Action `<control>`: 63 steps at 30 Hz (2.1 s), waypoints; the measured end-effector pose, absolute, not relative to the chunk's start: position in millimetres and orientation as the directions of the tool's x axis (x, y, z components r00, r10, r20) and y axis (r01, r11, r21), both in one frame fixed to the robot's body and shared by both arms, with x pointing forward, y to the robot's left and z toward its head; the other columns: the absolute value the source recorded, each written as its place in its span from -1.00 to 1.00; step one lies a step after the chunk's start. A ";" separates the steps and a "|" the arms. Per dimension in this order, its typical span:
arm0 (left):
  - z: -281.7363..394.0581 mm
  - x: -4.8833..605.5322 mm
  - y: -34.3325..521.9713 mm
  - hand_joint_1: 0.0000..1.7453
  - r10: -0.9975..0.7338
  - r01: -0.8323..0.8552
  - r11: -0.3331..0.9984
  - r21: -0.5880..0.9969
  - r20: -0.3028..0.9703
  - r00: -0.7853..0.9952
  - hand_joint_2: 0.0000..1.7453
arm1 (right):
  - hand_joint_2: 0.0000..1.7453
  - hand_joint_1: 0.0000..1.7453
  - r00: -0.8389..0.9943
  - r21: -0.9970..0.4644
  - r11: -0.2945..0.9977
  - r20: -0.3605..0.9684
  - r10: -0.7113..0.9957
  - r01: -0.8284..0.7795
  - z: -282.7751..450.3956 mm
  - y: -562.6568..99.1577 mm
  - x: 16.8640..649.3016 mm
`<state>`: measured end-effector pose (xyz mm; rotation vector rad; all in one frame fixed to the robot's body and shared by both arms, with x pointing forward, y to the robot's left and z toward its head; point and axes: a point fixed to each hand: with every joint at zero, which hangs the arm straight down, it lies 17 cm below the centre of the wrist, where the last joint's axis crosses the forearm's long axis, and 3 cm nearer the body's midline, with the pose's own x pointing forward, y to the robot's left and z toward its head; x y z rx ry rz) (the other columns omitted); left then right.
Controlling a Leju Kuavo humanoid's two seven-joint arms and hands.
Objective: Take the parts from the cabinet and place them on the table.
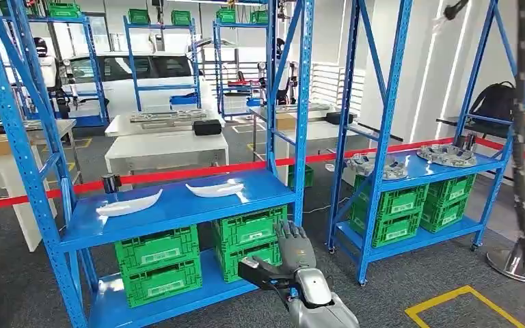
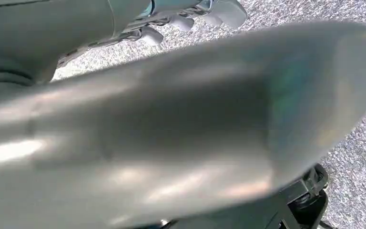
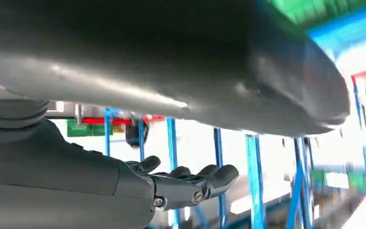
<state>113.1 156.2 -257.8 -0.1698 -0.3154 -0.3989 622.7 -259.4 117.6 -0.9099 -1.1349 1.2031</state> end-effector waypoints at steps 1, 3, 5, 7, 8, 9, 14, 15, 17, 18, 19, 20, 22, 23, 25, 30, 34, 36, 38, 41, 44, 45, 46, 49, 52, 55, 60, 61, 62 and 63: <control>-257.8 113.1 156.2 -1.00 -0.354 0.406 0.908 -0.100 0.333 0.874 -1.00 | -1.00 -1.00 -0.003 -0.956 0.161 0.167 0.986 -0.244 113.2 -260.1 620.8; -257.7 113.3 156.1 -1.00 -0.354 0.407 0.908 -0.101 0.333 0.874 -1.00 | -1.00 -1.00 0.011 -0.944 0.153 0.156 0.988 -0.292 103.9 -262.1 616.8; -257.8 113.1 156.0 -1.00 -0.355 0.407 0.908 -0.101 0.333 0.874 -1.00 | -1.00 -1.00 0.015 -0.941 0.137 0.139 0.990 -0.311 100.5 -263.7 615.2; -257.7 113.4 156.1 -1.00 -0.354 0.407 0.908 -0.101 0.334 0.874 -1.00 | -1.00 -1.00 0.014 -0.940 0.120 0.122 0.992 -0.319 99.0 -264.5 614.5; -257.7 113.3 156.0 -1.00 -0.353 0.406 0.908 -0.101 0.334 0.874 -1.00 | -1.00 -1.00 0.012 -0.940 0.113 0.115 0.993 -0.322 98.5 -264.6 614.2; -257.7 113.1 156.0 -1.00 -0.352 0.405 0.909 -0.102 0.335 0.874 -1.00 | -1.00 -1.00 0.011 -0.940 0.108 0.111 0.994 -0.322 98.3 -264.8 614.1; -257.7 113.1 156.2 -1.00 -0.345 0.398 0.911 -0.104 0.336 0.876 -1.00 | -1.00 -1.00 0.008 -0.942 0.099 0.102 0.995 -0.322 98.4 -265.1 614.2; -257.8 113.0 156.3 -1.00 -0.344 0.397 0.912 -0.104 0.336 0.877 -1.00 | -1.00 -1.00 0.008 -0.942 0.099 0.102 0.995 -0.322 98.4 -265.1 614.2; -257.8 113.1 156.5 -1.00 -0.341 0.394 0.913 -0.104 0.335 0.878 -1.00 | -1.00 -1.00 0.008 -0.942 0.099 0.101 0.995 -0.322 98.4 -265.1 614.2; -257.8 113.1 156.6 -1.00 -0.340 0.394 0.913 -0.104 0.335 0.879 -1.00 | -1.00 -1.00 0.007 -0.942 0.095 0.098 0.995 -0.322 98.4 -265.2 614.2; -257.8 113.1 156.6 -1.00 -0.340 0.394 0.913 -0.104 0.335 0.879 -1.00 | -1.00 -1.00 0.006 -0.943 0.092 0.095 0.995 -0.321 98.5 -265.3 614.3; -257.8 113.1 156.6 -1.00 -0.340 0.393 0.913 -0.104 0.335 0.879 -1.00 | -1.00 -1.00 0.005 -0.943 0.090 0.093 0.996 -0.320 98.7 -265.4 614.4; -257.6 113.1 156.0 -1.00 -0.339 0.393 0.913 -0.107 0.336 0.879 -1.00 | -1.00 -1.00 0.004 -0.943 0.085 0.089 0.996 -0.320 98.7 -265.5 614.4; -257.5 113.1 155.9 -1.00 -0.339 0.394 0.913 -0.108 0.337 0.878 -1.00 | -1.00 -1.00 0.003 -0.944 0.084 0.088 0.996 -0.320 98.7 -265.5 614.4; -257.5 113.1 155.9 -1.00 -0.339 0.393 0.913 -0.108 0.337 0.879 -1.00 | -1.00 -1.00 0.003 -0.944 0.083 0.087 0.996 -0.320 98.7 -265.5 614.4; -257.4 113.2 155.8 -1.00 -0.338 0.393 0.913 -0.109 0.338 0.878 -1.00 | -1.00 -1.00 0.003 -0.944 0.083 0.086 0.996 -0.320 98.7 -265.6 614.4; -257.1 112.9 154.9 -1.00 -0.337 0.394 0.912 -0.114 0.339 0.879 -1.00 | -1.00 -1.00 0.002 -0.944 0.082 0.086 0.996 -0.319 98.8 -265.5 614.4; -256.7 112.8 153.9 -1.00 -0.334 0.393 0.912 -0.119 0.340 0.879 -1.00 | -1.00 -1.00 0.002 -0.944 0.081 0.084 0.996 -0.319 98.9 -265.6 614.5; -256.3 113.0 153.1 -1.00 -0.330 0.391 0.912 -0.125 0.343 0.880 -1.00 | -1.00 -1.00 0.000 -0.945 0.075 0.079 0.997 -0.318 99.0 -265.7 614.5; -255.5 112.7 151.1 -1.00 -0.327 0.392 0.910 -0.135 0.346 0.879 -1.00 | -1.00 -1.00 -0.004 -0.946 0.069 0.075 0.997 -0.316 99.2 -265.6 614.6; -255.1 112.7 149.7 -1.00 -0.326 0.392 0.910 -0.139 0.346 0.880 -1.00 | -1.00 -1.00 -0.010 -0.946 0.066 0.073 0.997 -0.317 98.0 -264.8 614.0; -255.0 112.6 149.3 -1.00 -0.324 0.390 0.910 -0.141 0.346 0.880 -1.00 | -1.00 -1.00 -0.011 -0.946 0.065 0.072 0.997 -0.318 97.2 -264.8 613.6; -254.9 112.8 149.3 -1.00 -0.320 0.387 0.911 -0.143 0.347 0.882 -1.00 | -1.00 -1.00 -0.013 -0.945 0.063 0.071 0.997 -0.320 96.4 -264.6 613.1; -254.6 113.8 149.4 -1.00 -0.309 0.377 0.915 -0.145 0.350 0.884 -1.00 | -1.00 -1.00 -0.024 -0.944 0.058 0.069 0.997 -0.325 95.3 -262.2 612.4; -254.4 114.2 149.5 -1.00 -0.295 0.365 0.919 -0.148 0.355 0.887 -1.00 | -1.00 -1.00 -0.031 -0.944 0.050 0.064 0.998 -0.326 95.3 -259.0 612.3; -253.9 116.3 149.5 -1.00 -0.286 0.358 0.922 -0.150 0.360 0.888 -1.00 | -1.00 -1.00 -0.026 -0.947 0.047 0.058 0.998 -0.317 100.6 -258.3 615.0; -254.1 110.0 147.4 -1.00 -0.270 0.345 0.923 -0.168 0.354 0.896 -1.00 | -1.00 -1.00 -0.021 -0.943 0.045 0.055 0.998 -0.328 93.2 -258.4 611.2; -254.2 109.8 147.7 -1.00 -0.268 0.342 0.925 -0.168 0.352 0.897 -1.00 | -1.00 -1.00 -0.021 -0.944 0.043 0.053 0.998 -0.328 93.8 -258.6 611.5; -254.7 110.0 149.0 -1.00 -0.264 0.337 0.927 -0.165 0.350 0.899 -1.00 | -1.00 -1.00 -0.022 -0.944 0.039 0.049 0.999 -0.327 94.6 -258.8 611.9; -255.9 108.8 152.2 -1.00 -0.263 0.331 0.930 -0.157 0.342 0.902 -1.00 | -1.00 -1.00 -0.021 -0.943 0.038 0.048 0.999 -0.330 92.4 -259.1 610.8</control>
